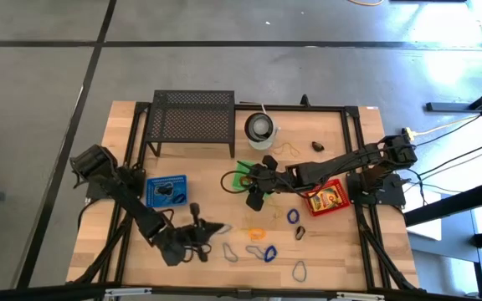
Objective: Pick & Place Office Desk Supplies
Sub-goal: Put the blue rubber band into the blue bin
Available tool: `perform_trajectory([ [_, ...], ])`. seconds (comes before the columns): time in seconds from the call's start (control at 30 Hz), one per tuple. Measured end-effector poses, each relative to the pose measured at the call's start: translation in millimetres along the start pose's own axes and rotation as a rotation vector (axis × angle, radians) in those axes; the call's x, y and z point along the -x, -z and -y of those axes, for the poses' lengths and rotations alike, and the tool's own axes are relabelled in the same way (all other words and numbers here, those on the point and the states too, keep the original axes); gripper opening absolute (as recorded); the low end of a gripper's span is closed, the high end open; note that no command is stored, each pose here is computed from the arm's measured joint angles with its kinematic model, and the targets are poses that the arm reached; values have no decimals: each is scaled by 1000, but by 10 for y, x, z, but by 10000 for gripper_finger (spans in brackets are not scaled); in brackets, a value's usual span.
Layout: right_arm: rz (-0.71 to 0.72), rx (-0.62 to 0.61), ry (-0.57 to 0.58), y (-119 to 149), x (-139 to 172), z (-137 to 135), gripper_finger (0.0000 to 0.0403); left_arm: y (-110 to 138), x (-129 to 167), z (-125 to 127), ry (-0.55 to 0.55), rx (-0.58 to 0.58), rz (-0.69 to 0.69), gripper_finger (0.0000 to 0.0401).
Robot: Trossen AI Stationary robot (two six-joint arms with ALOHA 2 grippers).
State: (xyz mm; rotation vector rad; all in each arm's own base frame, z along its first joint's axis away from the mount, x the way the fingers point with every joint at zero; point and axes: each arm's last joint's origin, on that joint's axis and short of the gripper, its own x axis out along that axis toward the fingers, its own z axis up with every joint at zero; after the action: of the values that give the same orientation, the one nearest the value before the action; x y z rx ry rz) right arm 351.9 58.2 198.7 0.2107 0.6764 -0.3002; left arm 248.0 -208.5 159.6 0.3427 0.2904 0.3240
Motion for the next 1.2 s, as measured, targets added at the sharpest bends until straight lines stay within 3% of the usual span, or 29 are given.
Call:
perform_trajectory([
  [0.13,1,1,0,0,0,0,167,-197,16,-48,-131,72,97,3],
  [0.27,8,-2,-3,-8,0,-3,167,-356,6,-111,-151,195,172,3],
  [0.47,9,-2,0,-7,0,-2,167,-587,22,-184,47,368,374,3],
  [0.63,8,-2,0,-7,-1,-2,167,-688,53,-248,85,408,480,3],
  [0.83,8,-1,0,-7,-1,-2,167,-645,35,-252,-21,366,403,3],
  [1.07,8,-1,1,-7,-1,-2,167,-478,137,-224,-415,287,125,3],
  [1.2,8,1,0,-6,-1,-2,167,-416,236,-194,-425,178,91,3],
])
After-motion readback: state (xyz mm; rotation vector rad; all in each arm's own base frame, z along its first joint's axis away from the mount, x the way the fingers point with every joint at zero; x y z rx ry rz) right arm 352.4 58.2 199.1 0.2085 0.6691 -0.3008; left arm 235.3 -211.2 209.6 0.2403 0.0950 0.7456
